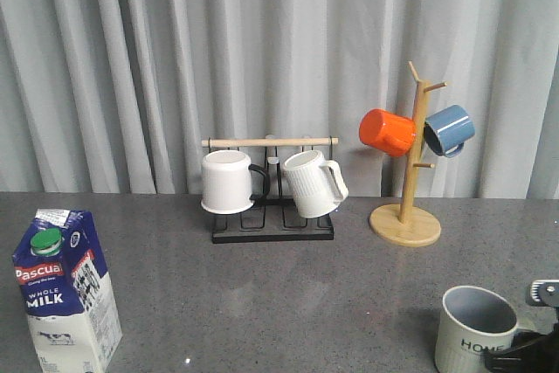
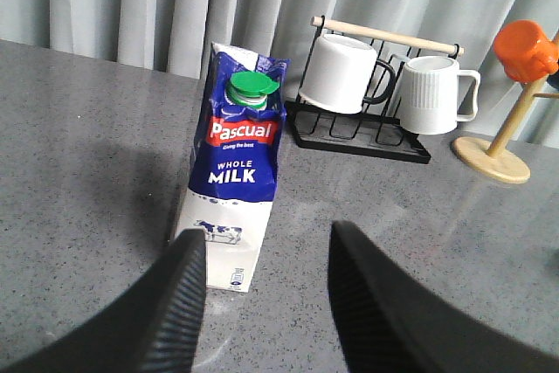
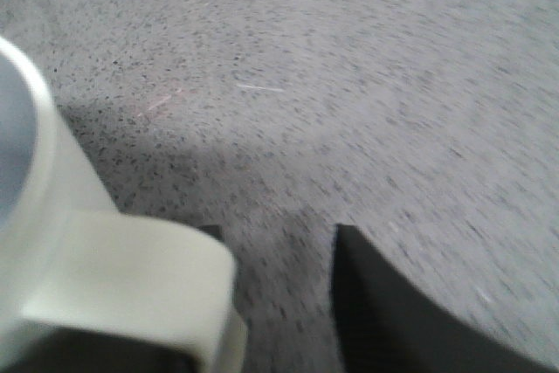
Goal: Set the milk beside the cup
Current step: 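Grasp the white HOME mug with the right gripper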
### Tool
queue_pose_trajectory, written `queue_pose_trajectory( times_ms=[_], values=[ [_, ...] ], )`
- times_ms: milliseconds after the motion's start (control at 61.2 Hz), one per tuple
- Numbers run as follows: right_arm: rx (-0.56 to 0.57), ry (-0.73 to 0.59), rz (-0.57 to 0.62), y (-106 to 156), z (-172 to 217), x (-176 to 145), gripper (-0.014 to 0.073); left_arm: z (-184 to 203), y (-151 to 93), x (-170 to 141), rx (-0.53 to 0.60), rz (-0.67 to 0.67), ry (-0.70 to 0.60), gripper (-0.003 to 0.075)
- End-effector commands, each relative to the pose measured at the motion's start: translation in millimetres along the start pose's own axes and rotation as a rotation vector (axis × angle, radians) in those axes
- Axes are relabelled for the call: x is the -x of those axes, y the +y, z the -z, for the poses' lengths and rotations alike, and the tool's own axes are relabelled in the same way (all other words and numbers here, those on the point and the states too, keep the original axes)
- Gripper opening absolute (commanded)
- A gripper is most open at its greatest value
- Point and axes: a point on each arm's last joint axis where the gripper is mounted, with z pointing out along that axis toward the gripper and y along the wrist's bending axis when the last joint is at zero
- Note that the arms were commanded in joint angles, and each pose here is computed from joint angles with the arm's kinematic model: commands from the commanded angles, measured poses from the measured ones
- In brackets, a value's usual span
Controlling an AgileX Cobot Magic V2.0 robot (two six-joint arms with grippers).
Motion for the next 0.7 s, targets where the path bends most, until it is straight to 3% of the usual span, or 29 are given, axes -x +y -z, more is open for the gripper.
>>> queue_pose_trajectory(
  times_ms=[0, 82, 343, 473, 686],
  values=[
    [0.038, -0.169, 0.026, 1.5, -1.8, 22.5, 0.0092, 0.9, -3.3, 15.8, -0.015, 0.002, -0.093, 0.0328],
    [0.058, -0.16, 0.034, 3.2, -6.6, 18.6, -0.0016, 0.9, -3.3, 15.8, -0.015, 0.002, -0.093, 0.0328],
    [0.111, -0.237, 0.005, 12.9, 6.0, 35.6, -0.0007, 0.8, -3.2, 14.7, -0.014, 0.002, -0.081, 0.0328],
    [0.198, -0.283, 0.069, 46.2, 20.2, 68.7, -0.0005, 0.7, -3.1, 13.2, -0.013, 0.002, -0.065, 0.0328],
    [0.281, -0.213, 0.157, 112.2, 7.4, 105.1, -0.0005, 0.6, -3.0, 11.3, -0.012, 0.002, -0.043, 0.0328]
  ],
)
